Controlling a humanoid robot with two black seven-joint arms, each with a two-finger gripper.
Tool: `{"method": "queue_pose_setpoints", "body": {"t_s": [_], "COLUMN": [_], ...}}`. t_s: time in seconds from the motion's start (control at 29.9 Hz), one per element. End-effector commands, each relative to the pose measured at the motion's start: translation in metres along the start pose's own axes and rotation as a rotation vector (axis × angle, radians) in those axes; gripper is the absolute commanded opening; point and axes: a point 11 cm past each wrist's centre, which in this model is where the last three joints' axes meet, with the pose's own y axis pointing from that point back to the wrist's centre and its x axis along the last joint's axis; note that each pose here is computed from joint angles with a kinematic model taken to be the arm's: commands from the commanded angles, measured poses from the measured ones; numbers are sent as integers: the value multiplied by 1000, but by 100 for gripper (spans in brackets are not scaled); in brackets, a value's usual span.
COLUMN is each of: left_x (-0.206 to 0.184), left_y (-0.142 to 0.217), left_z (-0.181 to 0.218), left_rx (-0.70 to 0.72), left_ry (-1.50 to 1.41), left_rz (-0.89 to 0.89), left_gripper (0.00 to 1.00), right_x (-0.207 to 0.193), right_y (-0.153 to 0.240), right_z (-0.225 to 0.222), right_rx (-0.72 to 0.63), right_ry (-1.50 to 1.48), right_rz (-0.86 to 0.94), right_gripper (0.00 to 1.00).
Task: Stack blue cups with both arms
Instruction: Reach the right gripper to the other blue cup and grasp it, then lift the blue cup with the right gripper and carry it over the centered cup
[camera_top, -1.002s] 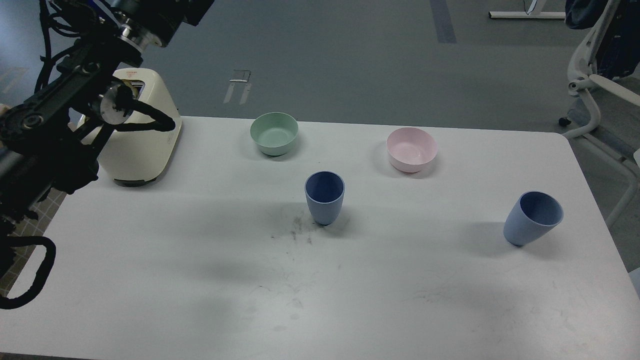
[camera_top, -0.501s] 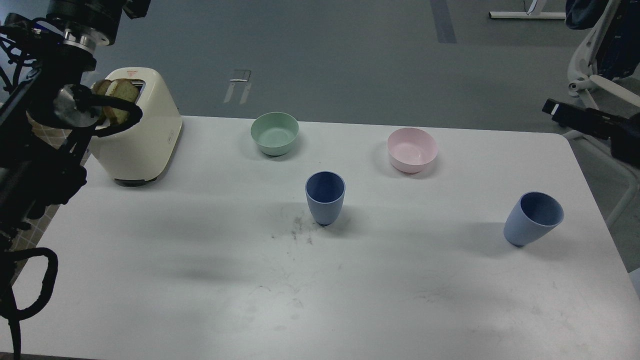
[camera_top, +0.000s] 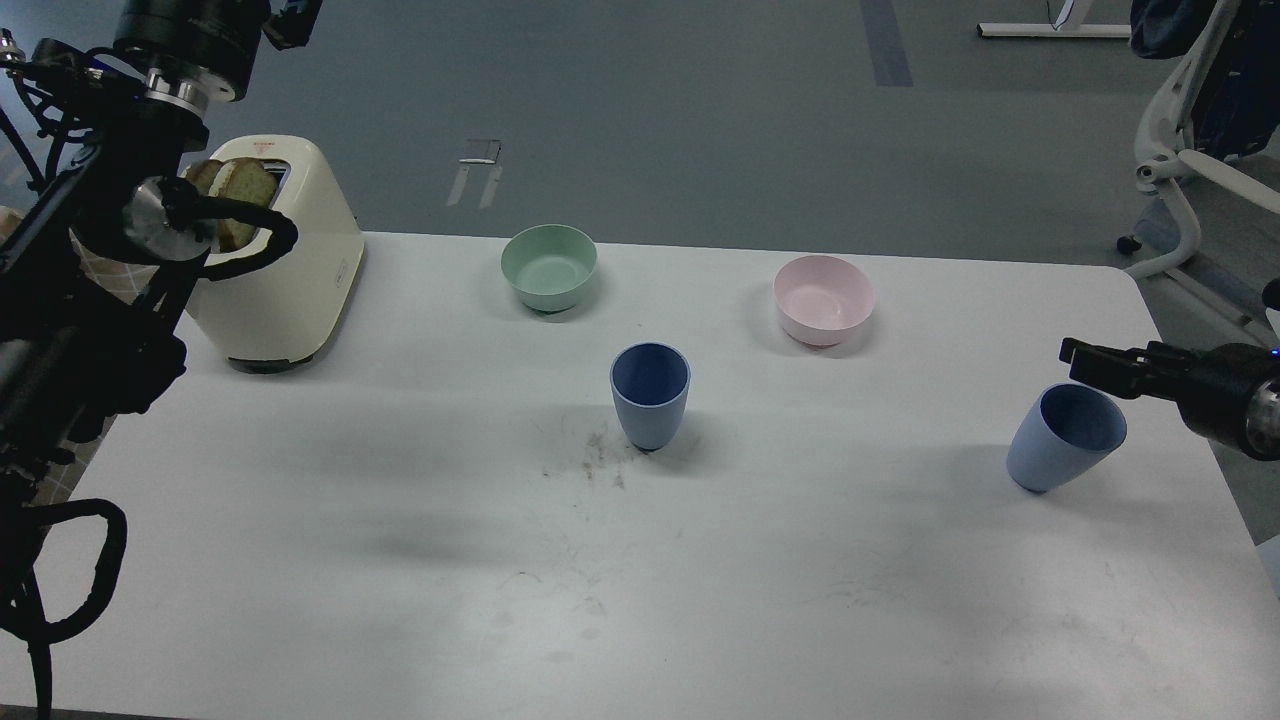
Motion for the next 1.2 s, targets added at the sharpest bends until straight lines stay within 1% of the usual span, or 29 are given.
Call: {"method": "queue_pose_setpoints", "body": {"t_s": [0.0, 0.17, 0.2, 0.37, 0.4, 0.43, 0.47, 0.5, 0.57, 0.6, 0.63, 0.7, 0.73, 0.9, 1.04, 1.1, 1.17], "left_x": [2, 3, 3, 3, 2, 2, 2, 1, 0, 0, 0, -1, -1, -1, -2, -2, -3], "left_y": [1, 1, 1, 1, 1, 1, 0, 0, -1, -2, -2, -2, -2, -2, -2, -3, -4], "left_z": [1, 3, 3, 2, 2, 2, 1, 2, 1, 2, 2, 3, 2, 2, 2, 3, 3], "left_rx": [4, 4, 5, 7, 8, 8, 10, 9, 9, 7, 7, 6, 7, 7, 7, 5, 4], "left_ry": [-10, -17, -17, -18, -19, -19, -21, -22, -21, -21, -21, -23, -22, -23, -22, -22, -20], "left_rz": [-1, 0, 0, 0, -1, -1, -4, -5, -7, -9, -9, -10, -11, -11, -11, -13, -14], "left_gripper": [97, 97, 97, 97, 97, 97, 97, 97, 97, 97, 97, 97, 97, 97, 97, 97, 97], "right_x": [-7, -12, -17, -29, -33, -33, -33, -33, -33, -32, -32, -32, -33, -32, -18, 0, 38], "right_y": [-1, -1, 0, -1, -1, -1, -1, -1, -1, -1, -1, -1, -1, -1, 1, 6, 16], "right_z": [2, 5, 8, 11, 11, 12, 12, 12, 13, 13, 13, 13, 13, 14, 11, 10, -1], "right_rx": [-15, -25, -33, -53, -53, -56, -56, -59, -62, -64, -64, -68, -68, -70, -56, -48, -9], "right_ry": [27, 33, 34, 62, 58, 57, 57, 57, 55, 56, 56, 57, 56, 53, 37, 27, 15], "right_rz": [-17, -30, -42, -64, -72, -72, -72, -71, -70, -68, -68, -69, -71, -67, -30, 23, 127], "right_gripper": [86, 82, 76, 66, 61, 59, 52, 42, 31, 23, 18, 4, 1, 0, 0, 0, 0]}}
